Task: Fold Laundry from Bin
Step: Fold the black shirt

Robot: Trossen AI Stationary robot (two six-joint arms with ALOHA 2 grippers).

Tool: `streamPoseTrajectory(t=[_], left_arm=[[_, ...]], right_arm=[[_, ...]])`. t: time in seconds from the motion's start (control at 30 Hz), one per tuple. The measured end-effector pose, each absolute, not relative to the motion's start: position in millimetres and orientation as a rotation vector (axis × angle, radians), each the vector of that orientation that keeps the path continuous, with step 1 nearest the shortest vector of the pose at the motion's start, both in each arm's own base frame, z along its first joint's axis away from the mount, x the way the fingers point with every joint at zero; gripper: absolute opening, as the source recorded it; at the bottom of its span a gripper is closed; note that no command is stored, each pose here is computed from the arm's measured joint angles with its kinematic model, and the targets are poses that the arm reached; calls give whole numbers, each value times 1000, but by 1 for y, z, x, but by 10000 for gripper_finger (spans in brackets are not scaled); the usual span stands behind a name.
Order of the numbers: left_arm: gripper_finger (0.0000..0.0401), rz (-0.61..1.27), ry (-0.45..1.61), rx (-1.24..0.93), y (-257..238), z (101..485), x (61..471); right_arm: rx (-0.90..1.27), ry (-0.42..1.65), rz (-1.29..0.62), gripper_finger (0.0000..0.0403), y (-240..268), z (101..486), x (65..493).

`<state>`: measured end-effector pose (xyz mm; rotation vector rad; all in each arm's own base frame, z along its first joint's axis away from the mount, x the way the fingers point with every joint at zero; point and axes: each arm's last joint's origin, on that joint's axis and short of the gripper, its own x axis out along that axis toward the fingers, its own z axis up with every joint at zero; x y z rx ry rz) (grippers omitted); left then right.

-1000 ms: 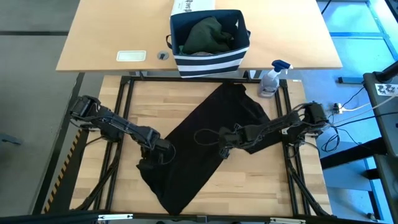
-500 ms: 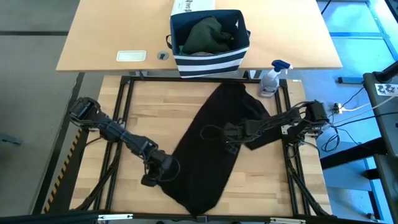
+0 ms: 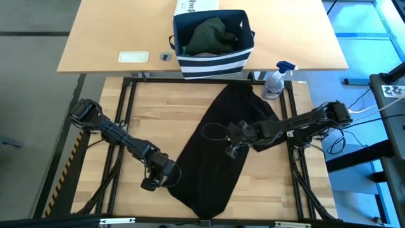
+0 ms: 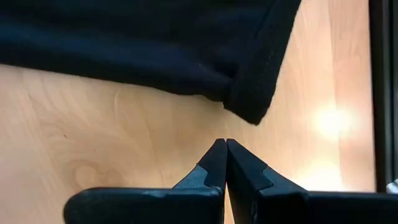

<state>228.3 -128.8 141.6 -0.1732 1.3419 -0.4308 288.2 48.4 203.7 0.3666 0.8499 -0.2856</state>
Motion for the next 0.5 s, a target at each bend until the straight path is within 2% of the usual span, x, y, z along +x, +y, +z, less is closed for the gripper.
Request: streamPoseTrajectory(t=[0.17,0.3,0.4,0.5], left_arm=[[1,-322,1236,-91,-141,157,212],[1,-263,1049,-117,-157,168,194],[1,-247,936,-131,-167,166,187],[1,-230,915,-132,-171,156,184]], right_arm=[[349,682,-156,19,73,215,298],[339,605,-118,19,89,221,302],[294,606,-96,19,102,223,310],[262,627,-81,19,113,223,326]])
